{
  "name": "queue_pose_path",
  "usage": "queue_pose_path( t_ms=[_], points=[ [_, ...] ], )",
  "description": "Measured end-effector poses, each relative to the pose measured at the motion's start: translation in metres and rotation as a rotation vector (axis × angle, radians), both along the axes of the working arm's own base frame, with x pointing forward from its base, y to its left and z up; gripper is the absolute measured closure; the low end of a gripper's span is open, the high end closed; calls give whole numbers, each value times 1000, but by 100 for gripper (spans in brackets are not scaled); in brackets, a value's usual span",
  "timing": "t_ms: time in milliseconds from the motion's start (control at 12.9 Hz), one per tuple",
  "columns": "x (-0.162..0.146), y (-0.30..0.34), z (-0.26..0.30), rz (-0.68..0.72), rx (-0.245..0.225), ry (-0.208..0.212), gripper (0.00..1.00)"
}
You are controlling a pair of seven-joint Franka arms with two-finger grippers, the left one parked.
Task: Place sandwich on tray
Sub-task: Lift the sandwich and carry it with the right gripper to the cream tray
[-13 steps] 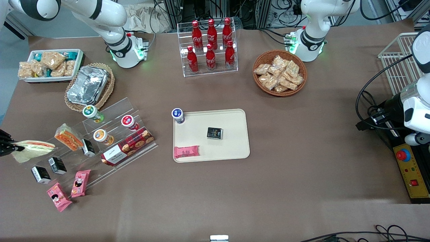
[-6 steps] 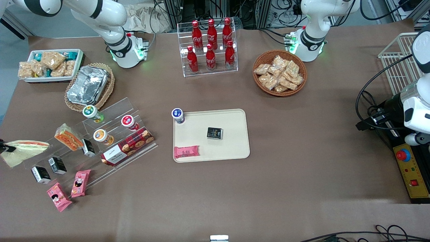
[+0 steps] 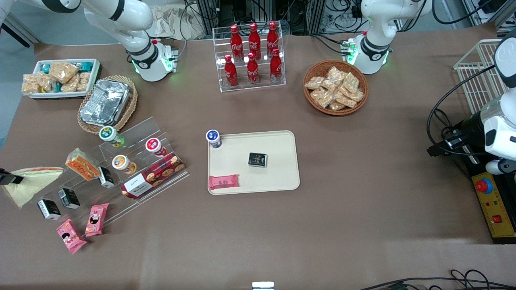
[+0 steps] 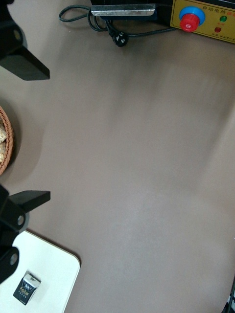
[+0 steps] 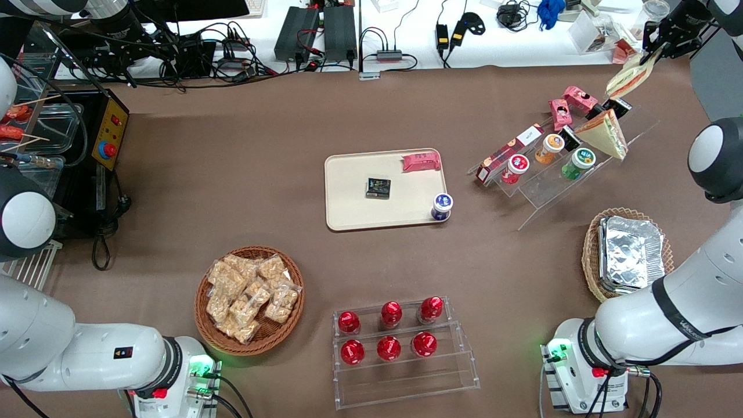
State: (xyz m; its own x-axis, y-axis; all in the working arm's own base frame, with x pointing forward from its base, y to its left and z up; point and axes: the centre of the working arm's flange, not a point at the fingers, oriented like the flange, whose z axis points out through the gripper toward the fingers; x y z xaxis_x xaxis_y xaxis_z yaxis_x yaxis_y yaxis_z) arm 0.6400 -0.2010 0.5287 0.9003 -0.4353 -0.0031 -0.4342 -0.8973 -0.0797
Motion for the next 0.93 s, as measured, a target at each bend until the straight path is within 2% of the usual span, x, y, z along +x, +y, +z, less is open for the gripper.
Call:
queue_pose_path(
  t_ms=[310, 696, 929],
  points=[
    [6, 51, 32, 172, 18, -57, 82],
    [5, 186, 60, 409, 85, -60, 82],
    [-3, 303, 59, 605, 129, -55, 82]
  ],
)
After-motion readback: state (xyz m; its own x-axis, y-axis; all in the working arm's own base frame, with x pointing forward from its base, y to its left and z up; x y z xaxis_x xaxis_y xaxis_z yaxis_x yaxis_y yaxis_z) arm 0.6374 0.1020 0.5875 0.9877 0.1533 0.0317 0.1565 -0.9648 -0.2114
